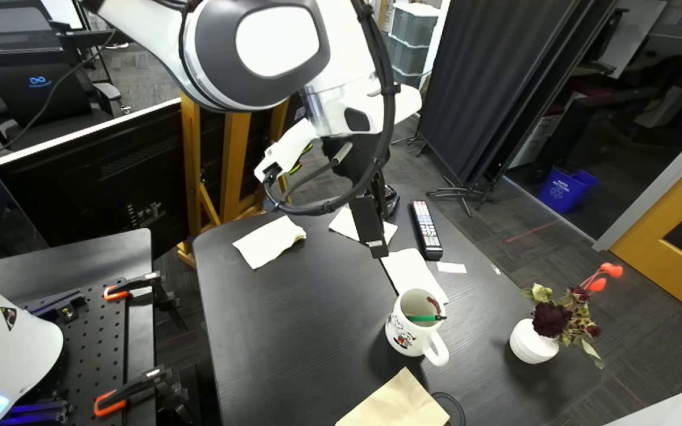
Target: Remove the green pen from the white mug and put it on the table
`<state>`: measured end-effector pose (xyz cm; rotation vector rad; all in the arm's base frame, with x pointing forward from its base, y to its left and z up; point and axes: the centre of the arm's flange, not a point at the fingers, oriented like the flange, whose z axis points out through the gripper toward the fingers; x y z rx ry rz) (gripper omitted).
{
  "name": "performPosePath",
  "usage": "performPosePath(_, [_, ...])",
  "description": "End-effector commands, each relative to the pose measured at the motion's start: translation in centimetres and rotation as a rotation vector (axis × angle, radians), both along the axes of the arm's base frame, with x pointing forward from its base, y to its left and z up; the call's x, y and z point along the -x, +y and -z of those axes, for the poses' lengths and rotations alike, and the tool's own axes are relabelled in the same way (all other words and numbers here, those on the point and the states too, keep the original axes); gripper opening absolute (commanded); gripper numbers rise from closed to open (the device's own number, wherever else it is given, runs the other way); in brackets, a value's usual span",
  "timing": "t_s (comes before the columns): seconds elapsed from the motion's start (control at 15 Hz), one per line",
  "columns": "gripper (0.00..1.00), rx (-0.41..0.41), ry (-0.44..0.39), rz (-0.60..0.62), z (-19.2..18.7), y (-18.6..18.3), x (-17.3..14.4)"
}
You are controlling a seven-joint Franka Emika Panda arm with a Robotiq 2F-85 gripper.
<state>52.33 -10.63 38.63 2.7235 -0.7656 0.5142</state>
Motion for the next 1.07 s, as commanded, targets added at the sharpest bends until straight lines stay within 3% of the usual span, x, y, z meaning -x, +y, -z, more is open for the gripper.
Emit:
performPosePath(0.0, [1.0, -0.013, -0.042, 0.036, 1.3, 0.4, -0.8])
performPosePath(0.47, [1.0, -0.02, -0.007, 0.014, 1.3, 0.7, -0.4])
performPosePath(1.0, [1.0, 0.092, -0.113, 0.253, 4.9, -2.7, -1.6])
